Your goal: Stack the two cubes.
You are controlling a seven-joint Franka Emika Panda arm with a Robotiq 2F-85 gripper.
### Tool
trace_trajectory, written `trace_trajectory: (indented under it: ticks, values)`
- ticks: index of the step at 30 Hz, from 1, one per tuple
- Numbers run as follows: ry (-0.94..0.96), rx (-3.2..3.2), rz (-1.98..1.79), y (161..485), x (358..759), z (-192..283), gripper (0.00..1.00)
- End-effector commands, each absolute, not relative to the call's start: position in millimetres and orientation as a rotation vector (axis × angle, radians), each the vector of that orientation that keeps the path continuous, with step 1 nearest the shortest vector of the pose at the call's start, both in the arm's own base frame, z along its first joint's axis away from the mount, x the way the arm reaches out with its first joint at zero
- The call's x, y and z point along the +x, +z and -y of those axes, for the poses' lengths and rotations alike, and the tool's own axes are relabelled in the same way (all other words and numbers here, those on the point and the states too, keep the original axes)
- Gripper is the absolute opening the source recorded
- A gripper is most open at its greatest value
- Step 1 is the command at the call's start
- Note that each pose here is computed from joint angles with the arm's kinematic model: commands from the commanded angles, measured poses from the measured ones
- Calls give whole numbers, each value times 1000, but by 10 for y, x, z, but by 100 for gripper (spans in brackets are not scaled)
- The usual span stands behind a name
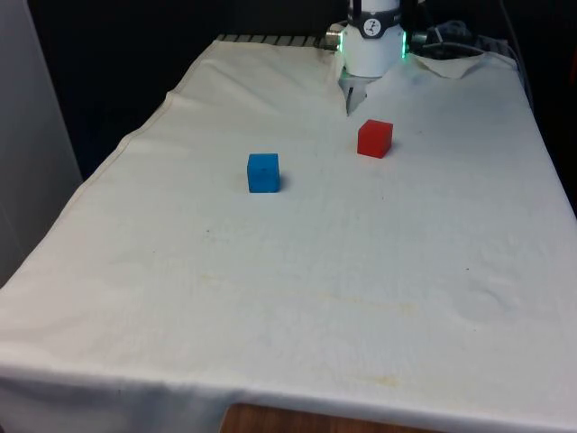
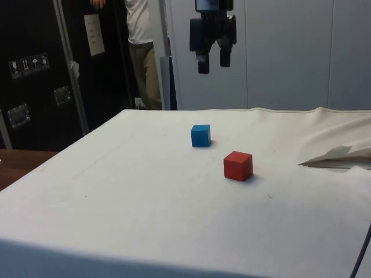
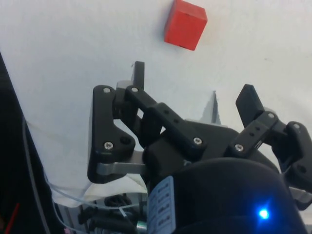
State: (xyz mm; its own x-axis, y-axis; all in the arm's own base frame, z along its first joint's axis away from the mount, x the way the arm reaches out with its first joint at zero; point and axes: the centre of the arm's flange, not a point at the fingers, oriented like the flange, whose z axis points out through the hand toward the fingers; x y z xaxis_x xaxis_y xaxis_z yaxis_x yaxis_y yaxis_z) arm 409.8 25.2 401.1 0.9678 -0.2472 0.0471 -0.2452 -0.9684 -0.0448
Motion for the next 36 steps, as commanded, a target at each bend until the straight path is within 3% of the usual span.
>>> trace_trajectory:
  ticks: [1,19,36]
  values:
    - [-93,-3061,-387,3971,4083,-264,100]
    - [-35,-3056,-334,3425,4050,-381,100]
    - [-7,-3110,-303,3292,3981,-527,100]
